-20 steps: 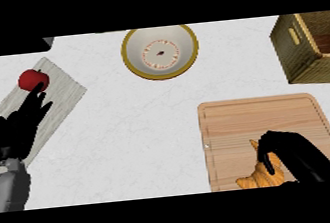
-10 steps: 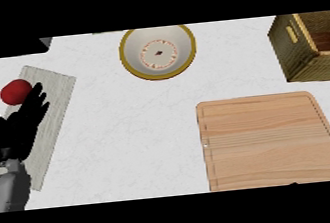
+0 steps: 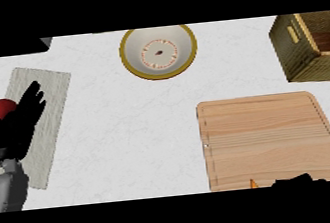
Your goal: Pick the croissant from the cutting board and place it in the basket
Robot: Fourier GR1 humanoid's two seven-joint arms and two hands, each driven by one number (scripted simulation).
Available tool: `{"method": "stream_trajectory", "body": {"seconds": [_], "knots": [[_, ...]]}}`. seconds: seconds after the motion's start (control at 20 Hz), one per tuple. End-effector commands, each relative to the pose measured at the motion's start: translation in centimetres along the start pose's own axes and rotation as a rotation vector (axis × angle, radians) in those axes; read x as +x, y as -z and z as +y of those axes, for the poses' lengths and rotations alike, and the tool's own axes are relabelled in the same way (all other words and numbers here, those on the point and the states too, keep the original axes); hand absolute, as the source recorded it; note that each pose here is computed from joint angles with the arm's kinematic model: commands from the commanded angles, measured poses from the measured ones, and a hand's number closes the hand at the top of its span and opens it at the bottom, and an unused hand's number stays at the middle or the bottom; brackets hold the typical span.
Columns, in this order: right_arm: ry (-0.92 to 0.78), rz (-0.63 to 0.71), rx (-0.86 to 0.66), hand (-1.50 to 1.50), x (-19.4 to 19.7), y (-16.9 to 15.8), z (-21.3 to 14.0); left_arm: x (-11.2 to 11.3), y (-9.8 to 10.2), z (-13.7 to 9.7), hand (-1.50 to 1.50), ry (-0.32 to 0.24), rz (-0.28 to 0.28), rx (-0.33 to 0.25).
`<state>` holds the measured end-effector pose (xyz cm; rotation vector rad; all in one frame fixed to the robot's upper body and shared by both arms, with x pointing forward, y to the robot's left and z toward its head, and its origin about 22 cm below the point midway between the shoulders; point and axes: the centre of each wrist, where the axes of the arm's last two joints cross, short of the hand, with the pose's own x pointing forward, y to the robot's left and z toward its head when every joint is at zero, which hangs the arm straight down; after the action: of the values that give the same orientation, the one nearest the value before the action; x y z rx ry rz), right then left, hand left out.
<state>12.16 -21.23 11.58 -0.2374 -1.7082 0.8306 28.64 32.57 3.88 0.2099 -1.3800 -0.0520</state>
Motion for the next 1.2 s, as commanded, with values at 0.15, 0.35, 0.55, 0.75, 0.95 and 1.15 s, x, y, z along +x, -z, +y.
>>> {"method": "stream_trajectory", "body": {"seconds": [0.15, 0.35, 0.55, 0.75, 0.95, 1.15], "knots": [[-0.102, -0.059, -0.248, 1.5, 5.0, -2.5, -4.9, 0.8, 0.2, -0.2, 0.0, 0.001, 0.012, -0.004], [-0.104, -0.04, -0.313, 1.5, 5.4, -0.2, -6.0, 0.1, -0.1, -1.0, 0.0, -0.012, -0.007, -0.027], [-0.123, -0.006, -0.392, 1.5, 5.7, 2.3, -8.0, 0.7, 0.3, -1.0, 0.0, 0.007, -0.011, -0.037], [-0.127, 0.017, -0.472, 1.5, 6.8, 5.5, -11.1, 0.0, 0.3, -1.0, 0.0, 0.01, 0.011, -0.039], [-0.21, 0.097, -0.584, 1.5, 9.0, 7.9, -16.2, 0.1, 0.3, -1.5, 0.0, 0.007, 0.01, -0.026], [-0.225, 0.164, -0.636, 1.5, 8.9, 8.9, -22.8, 0.1, -0.3, -0.6, 0.0, 0.005, -0.006, -0.031]]}}
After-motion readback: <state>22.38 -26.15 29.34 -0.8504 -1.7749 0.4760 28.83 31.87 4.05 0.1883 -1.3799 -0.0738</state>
